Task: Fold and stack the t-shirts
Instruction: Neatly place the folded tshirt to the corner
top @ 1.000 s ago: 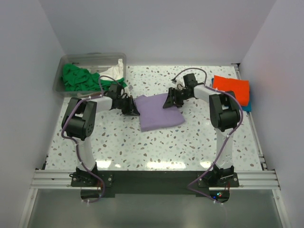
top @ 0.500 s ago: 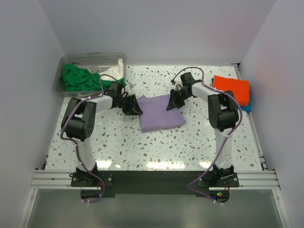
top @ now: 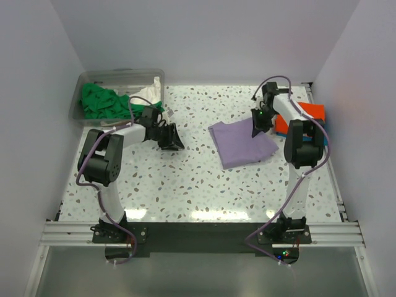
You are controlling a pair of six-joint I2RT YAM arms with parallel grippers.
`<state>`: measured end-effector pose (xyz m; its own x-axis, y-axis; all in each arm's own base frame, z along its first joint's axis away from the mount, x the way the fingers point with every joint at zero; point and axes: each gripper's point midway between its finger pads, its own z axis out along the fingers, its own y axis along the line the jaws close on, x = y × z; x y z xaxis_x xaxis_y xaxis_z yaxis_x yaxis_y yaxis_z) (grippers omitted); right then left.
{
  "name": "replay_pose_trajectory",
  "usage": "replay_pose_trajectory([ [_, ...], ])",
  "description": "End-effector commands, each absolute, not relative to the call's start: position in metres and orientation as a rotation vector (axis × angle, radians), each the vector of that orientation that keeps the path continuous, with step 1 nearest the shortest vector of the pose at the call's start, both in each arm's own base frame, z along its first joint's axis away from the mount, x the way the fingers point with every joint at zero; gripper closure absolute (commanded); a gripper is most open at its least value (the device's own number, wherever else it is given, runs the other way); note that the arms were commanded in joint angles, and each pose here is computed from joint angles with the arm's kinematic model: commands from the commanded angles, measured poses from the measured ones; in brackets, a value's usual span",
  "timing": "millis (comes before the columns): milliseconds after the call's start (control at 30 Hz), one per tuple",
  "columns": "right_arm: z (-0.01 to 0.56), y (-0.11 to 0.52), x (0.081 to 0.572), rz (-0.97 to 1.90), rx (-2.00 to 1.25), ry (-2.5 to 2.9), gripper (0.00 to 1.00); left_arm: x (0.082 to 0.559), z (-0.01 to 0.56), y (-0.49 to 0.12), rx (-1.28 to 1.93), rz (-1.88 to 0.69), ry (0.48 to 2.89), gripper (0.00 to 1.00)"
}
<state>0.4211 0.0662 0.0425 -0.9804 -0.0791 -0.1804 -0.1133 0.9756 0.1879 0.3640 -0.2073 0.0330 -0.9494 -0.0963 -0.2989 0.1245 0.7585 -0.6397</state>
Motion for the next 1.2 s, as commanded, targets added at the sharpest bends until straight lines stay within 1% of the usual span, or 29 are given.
replay_pose_trajectory([
  [0, 0.091, 0.026, 0.426, 0.090, -0.136, 2.901, 1.00, 0.363, 0.045, -0.206, 0.070, -0.990, 2.598, 0.55],
  [200, 0.114, 0.002, 0.442, 0.009, -0.070, 2.852, 1.00, 0.358, 0.039, -0.205, 0.068, -0.996, 2.614, 0.55],
  [233, 0.122, -0.011, 0.447, 0.000, -0.027, 2.830, 1.00, 0.357, 0.039, -0.206, 0.072, -0.996, 2.614, 0.55],
  [467, 0.142, -0.022, 0.471, -0.016, 0.016, 2.774, 1.00, 0.353, 0.034, -0.205, 0.075, -0.999, 2.628, 0.55],
  [800, 0.168, -0.058, 0.493, -0.073, 0.144, 2.679, 1.00, 0.340, 0.024, -0.201, 0.058, -0.992, 2.657, 0.55],
  [933, 0.182, -0.068, 0.504, -0.094, 0.160, 2.622, 1.00, 0.337, 0.024, -0.199, 0.057, -0.986, 2.656, 0.55],
  [1167, 0.198, -0.070, 0.521, -0.050, 0.255, 2.536, 1.00, 0.332, 0.032, -0.199, 0.040, -0.992, 2.637, 0.55],
])
